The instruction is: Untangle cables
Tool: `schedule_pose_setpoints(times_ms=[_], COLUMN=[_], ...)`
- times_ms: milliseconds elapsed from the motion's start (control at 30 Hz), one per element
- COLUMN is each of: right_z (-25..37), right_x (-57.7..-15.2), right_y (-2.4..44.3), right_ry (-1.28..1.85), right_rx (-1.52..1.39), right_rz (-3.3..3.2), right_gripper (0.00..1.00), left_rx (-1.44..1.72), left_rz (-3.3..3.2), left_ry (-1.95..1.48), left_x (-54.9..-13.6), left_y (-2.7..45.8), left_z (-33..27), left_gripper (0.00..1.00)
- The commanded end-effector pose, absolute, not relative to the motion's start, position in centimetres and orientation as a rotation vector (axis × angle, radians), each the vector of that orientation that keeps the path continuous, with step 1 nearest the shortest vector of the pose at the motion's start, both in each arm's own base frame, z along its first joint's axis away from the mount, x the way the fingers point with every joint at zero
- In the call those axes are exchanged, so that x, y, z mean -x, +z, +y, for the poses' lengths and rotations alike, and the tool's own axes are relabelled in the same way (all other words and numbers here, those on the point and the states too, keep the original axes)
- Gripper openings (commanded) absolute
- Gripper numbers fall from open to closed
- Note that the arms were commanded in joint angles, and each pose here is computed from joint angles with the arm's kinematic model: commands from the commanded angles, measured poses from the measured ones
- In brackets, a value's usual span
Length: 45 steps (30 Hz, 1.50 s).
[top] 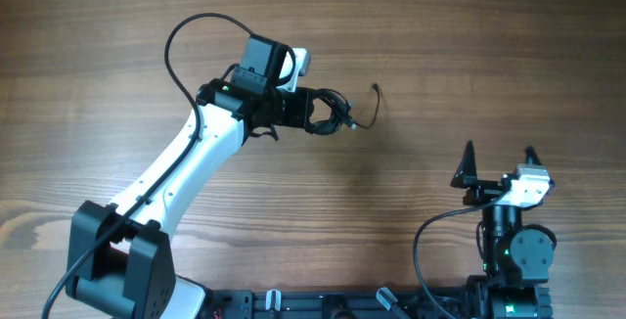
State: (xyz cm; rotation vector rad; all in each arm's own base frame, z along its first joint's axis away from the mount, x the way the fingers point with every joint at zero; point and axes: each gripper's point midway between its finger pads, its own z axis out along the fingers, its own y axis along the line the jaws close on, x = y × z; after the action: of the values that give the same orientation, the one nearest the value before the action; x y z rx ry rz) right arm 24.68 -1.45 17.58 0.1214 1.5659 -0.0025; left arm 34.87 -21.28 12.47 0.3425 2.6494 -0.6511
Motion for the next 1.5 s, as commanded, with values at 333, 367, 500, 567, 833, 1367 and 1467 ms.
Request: schedule_pose_setpoints(times_ms=[333,367,500,567,833,1367,1467], right_z=[7.3,7.8,8.1,8.2,10.8,15.8,16.8], right_x=[-24.2,-24.1,-24.3,-24.5,-25.5,-26.2,-26.3], right_y=[14.6,15.0,15.7,16.0,17.8,16.4,15.9], right_ry=[0.993,0.992,0.996,0.990,1.002,1.495,1.499], right_rx=[-0.413,-0.347,-0.329,-0.339,-0.074,0.241,0.312], right_rz=[1.752,1.754,1.793,1.836,2.102,2.086,2.072], right_gripper=[1.00,1.00,1.00,0.99,1.00,0.80,0.79], left_rx=[-0.718,-0.739,-0.791,-0.791,-0.894,-1.211,-1.266], left_rz=[2.553,2.547,2.520,2.517,2.506,2.350,2.302], left_ry=[-0.817,-0.823,-0.806,-0.806,-0.793,-0.888,-0.944], left_x=[-31.9,-31.8,-31.8,-31.9,-31.0,-28.4,-27.6], left_y=[13.9,13.9,13.9,14.0,13.6,14.0,14.4], left_z=[-23.3,-23.3,-23.3,-23.3,-23.1,-23.9,-24.3], left_gripper=[0.04,0.04,0.04,0.04,0.04,0.04,0.04])
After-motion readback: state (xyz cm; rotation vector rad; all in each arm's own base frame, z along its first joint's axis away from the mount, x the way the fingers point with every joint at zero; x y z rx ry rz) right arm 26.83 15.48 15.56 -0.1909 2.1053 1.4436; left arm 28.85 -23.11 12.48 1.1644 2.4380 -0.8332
